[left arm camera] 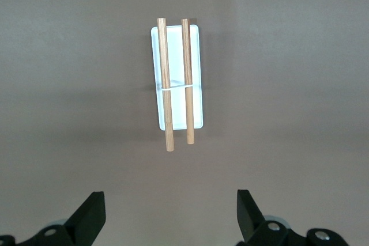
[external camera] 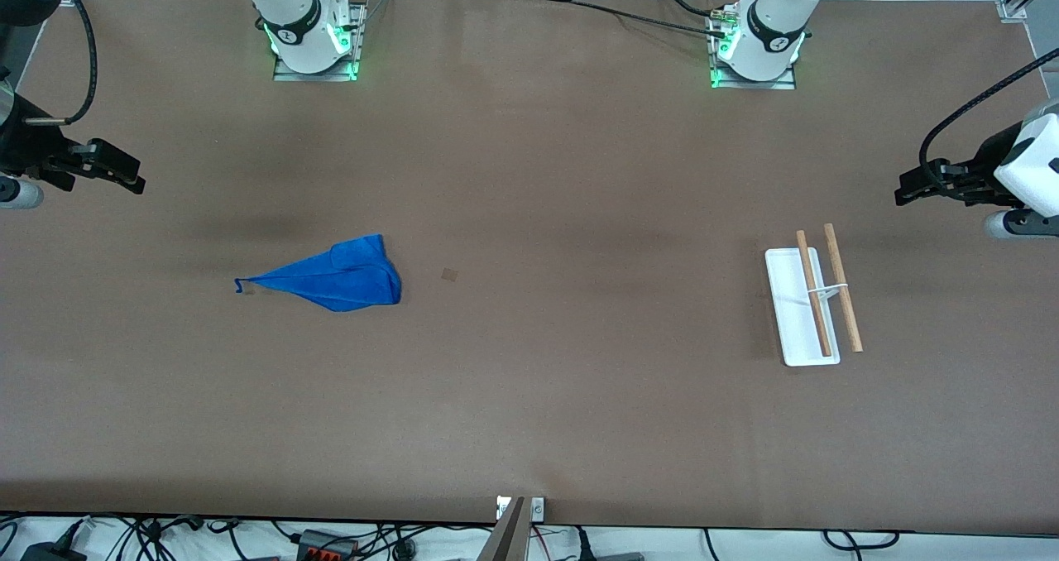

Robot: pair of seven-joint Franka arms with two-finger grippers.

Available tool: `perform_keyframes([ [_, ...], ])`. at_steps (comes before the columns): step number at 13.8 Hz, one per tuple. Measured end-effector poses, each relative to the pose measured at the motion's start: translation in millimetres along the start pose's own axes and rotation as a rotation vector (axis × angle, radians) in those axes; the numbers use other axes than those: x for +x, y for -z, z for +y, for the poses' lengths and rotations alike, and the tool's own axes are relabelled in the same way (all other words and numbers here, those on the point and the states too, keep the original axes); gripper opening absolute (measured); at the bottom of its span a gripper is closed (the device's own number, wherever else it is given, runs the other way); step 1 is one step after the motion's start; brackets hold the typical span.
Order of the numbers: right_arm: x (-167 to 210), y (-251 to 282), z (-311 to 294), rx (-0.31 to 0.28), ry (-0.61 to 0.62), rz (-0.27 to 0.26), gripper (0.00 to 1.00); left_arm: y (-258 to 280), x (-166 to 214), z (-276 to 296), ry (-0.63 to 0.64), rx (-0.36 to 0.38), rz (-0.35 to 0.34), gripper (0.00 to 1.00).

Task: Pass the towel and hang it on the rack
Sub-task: 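Move the right gripper toward the blue towel's corner tip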

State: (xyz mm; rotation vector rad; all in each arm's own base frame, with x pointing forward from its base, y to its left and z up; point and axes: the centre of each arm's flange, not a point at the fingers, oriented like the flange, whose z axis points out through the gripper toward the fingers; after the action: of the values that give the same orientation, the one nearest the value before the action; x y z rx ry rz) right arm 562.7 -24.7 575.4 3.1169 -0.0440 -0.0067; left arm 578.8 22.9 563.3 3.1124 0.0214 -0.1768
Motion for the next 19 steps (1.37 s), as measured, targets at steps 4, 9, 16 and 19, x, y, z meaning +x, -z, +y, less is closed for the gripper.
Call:
perform_keyframes([
  [4, 0.0, 0.0, 1.0, 0.0, -0.002, 0.0, 1.0, 0.0, 0.0, 0.7, -0.001, -0.001, 0.0, 1.0],
  [9, 0.2, 0.4, 0.9, 0.0, -0.002, 0.002, 1.0, 0.0, 0.0, 1.0, -0.002, -0.001, 0.0, 1.0],
  [16, 17.5, -47.8, 19.3, 0.0, -0.034, -0.078, 1.0, 0.1, 0.0, 1.6, -0.005, -0.002, 0.0, 1.0],
  [19, 40.0, -111.4, 33.3, -0.001, -0.056, -0.155, 1.0, 0.1, 0.0, 1.7, -0.005, -0.002, 0.0, 1.0],
])
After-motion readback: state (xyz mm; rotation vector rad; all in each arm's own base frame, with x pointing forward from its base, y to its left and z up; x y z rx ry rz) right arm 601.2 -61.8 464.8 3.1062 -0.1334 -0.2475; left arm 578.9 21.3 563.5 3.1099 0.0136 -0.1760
